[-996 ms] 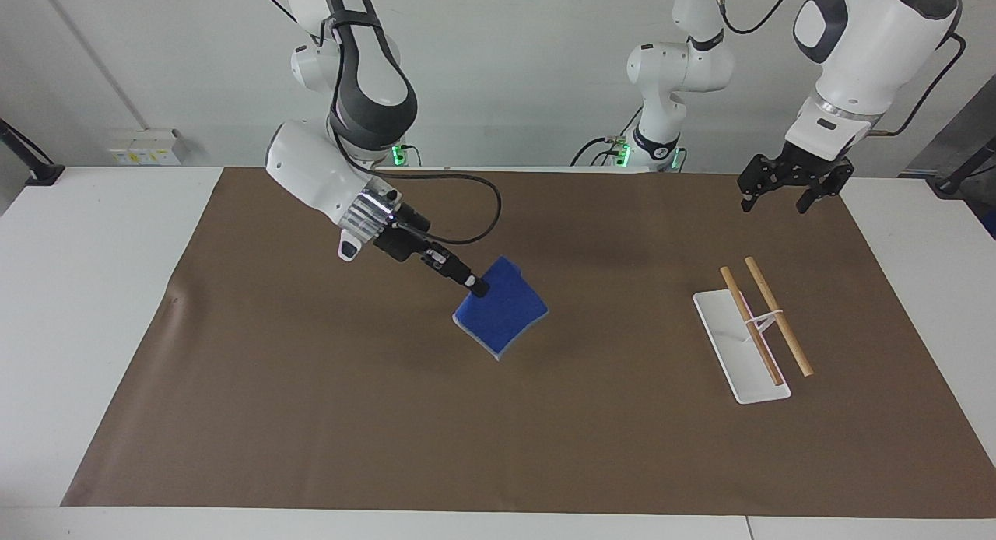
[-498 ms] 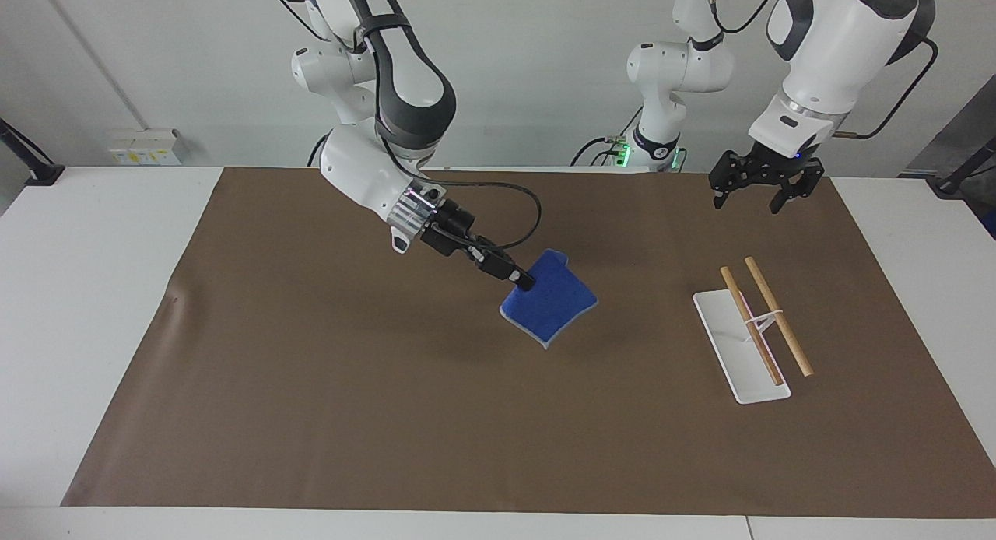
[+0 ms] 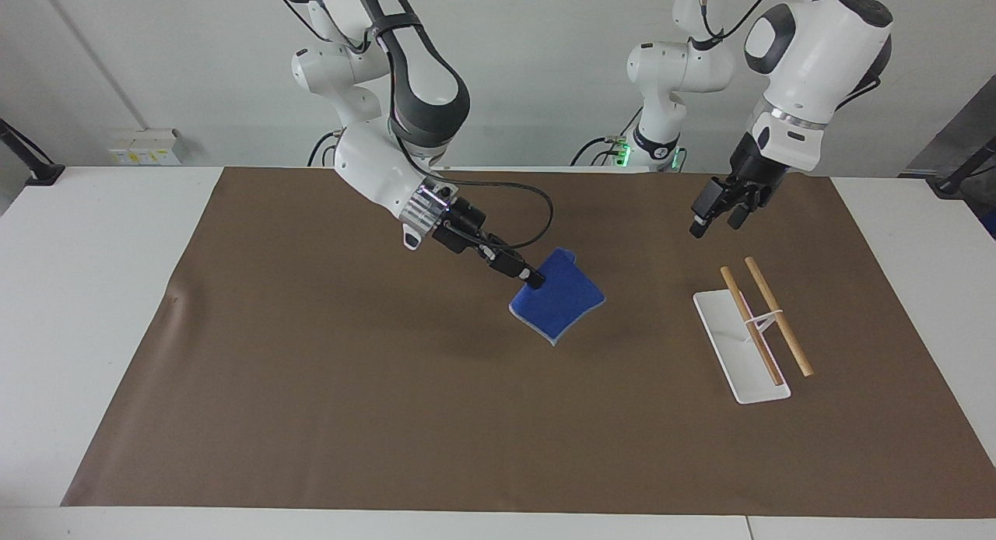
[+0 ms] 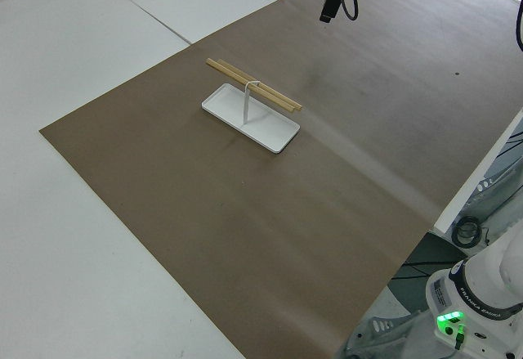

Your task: Right arm passes towel to left arm to hang

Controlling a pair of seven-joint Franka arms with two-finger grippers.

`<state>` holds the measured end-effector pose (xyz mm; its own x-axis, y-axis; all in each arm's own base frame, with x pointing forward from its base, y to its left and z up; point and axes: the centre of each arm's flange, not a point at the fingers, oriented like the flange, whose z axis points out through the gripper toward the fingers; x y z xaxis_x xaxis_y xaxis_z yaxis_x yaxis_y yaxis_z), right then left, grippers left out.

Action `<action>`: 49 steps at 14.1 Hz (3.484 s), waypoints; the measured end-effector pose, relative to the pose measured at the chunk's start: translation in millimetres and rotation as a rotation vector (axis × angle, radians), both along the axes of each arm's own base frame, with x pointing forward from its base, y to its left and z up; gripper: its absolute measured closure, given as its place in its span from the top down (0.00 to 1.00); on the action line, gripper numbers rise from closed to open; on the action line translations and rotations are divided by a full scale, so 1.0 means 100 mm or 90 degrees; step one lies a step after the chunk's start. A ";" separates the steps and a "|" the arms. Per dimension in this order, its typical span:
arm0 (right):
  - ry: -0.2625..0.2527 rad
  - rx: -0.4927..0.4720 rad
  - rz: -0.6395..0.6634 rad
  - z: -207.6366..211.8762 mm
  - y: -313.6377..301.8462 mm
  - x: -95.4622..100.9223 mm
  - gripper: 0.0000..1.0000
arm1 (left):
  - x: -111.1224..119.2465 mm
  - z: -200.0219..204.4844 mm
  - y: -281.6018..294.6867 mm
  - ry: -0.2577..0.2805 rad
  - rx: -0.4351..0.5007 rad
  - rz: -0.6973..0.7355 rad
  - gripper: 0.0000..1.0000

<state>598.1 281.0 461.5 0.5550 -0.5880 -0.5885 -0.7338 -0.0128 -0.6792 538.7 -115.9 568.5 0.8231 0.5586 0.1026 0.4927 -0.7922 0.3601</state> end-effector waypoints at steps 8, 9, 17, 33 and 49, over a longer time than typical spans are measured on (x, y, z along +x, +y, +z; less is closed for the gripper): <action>0.016 0.014 -0.017 0.01 0.18 -0.09 0.03 | 0.00 -0.32 -0.73 -0.057 -0.219 0.334 1.00; 0.027 0.032 -0.030 0.01 0.19 -0.10 0.03 | 0.01 -0.40 -0.81 -0.053 -0.228 0.345 1.00; 0.047 0.062 -0.064 0.00 0.23 -0.13 0.03 | 0.11 -0.85 -1.24 -0.054 -0.283 0.386 1.00; 0.039 0.050 -0.065 -0.02 0.34 -0.19 0.03 | 0.15 -0.89 -1.30 -0.078 -0.287 0.365 0.02; -0.327 -0.666 0.390 -0.58 -1.28 0.28 1.00 | 0.63 -1.15 1.04 -0.137 -0.201 0.553 0.02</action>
<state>626.1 153.0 403.5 0.9153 -0.2086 0.3444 -0.0841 -0.9355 -0.3432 602.0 -11.5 453.1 0.0871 0.9945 -0.0576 0.7623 -0.0293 0.6466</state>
